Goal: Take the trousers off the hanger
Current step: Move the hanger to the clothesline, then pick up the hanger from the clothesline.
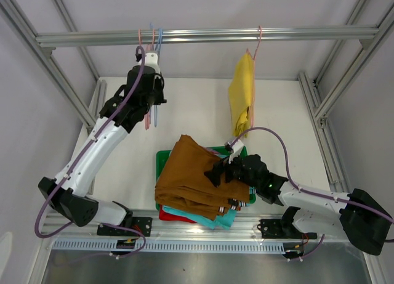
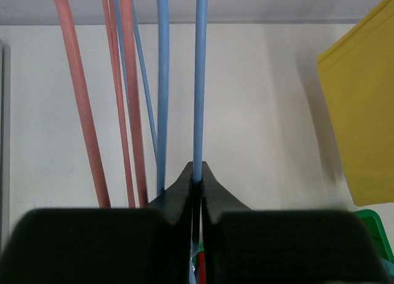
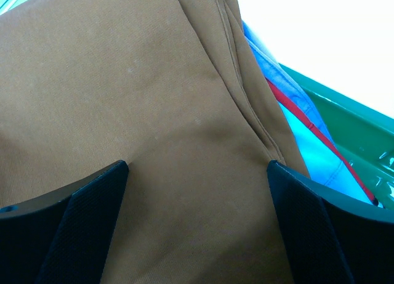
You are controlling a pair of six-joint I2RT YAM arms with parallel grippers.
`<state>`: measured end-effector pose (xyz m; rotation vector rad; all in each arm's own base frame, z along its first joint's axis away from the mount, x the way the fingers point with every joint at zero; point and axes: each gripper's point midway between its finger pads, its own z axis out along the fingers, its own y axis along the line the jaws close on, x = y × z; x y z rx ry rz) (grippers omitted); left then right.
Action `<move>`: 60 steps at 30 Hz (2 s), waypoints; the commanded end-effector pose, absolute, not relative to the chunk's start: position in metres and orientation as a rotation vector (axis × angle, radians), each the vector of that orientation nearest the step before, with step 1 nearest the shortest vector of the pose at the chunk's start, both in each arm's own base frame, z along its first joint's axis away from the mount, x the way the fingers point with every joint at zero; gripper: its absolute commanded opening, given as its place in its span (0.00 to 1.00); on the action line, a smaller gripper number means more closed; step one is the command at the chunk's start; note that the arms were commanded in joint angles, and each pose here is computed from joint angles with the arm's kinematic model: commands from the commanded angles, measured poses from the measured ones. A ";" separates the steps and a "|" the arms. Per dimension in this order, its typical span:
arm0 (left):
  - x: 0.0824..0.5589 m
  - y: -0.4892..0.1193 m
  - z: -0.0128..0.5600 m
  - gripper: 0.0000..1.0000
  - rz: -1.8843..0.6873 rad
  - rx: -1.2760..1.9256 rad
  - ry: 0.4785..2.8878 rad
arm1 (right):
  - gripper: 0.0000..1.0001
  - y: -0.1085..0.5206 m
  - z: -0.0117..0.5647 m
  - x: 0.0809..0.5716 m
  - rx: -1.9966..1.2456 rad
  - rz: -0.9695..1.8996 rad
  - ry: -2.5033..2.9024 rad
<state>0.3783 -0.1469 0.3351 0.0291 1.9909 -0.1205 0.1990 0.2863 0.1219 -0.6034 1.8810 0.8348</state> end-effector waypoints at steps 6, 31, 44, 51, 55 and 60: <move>0.356 -0.145 0.318 0.30 -0.167 0.041 2.083 | 0.99 0.277 0.075 0.172 -0.673 0.821 2.074; 0.266 -0.127 0.382 0.58 0.130 0.029 2.043 | 1.00 0.285 0.075 0.164 -0.727 0.804 2.072; 0.272 -0.288 0.468 0.64 -0.523 0.463 1.775 | 0.99 0.287 0.080 0.165 -0.733 0.765 2.054; 0.313 -0.356 0.483 0.72 -0.598 0.492 1.712 | 1.00 0.295 0.121 0.168 -0.718 0.778 1.997; 0.339 -0.387 0.471 0.75 -0.677 0.478 1.693 | 0.99 0.286 0.150 0.162 -0.703 0.775 1.976; 0.356 -0.412 0.455 0.78 -0.798 0.500 1.689 | 1.00 0.274 0.189 0.147 -0.675 0.830 1.928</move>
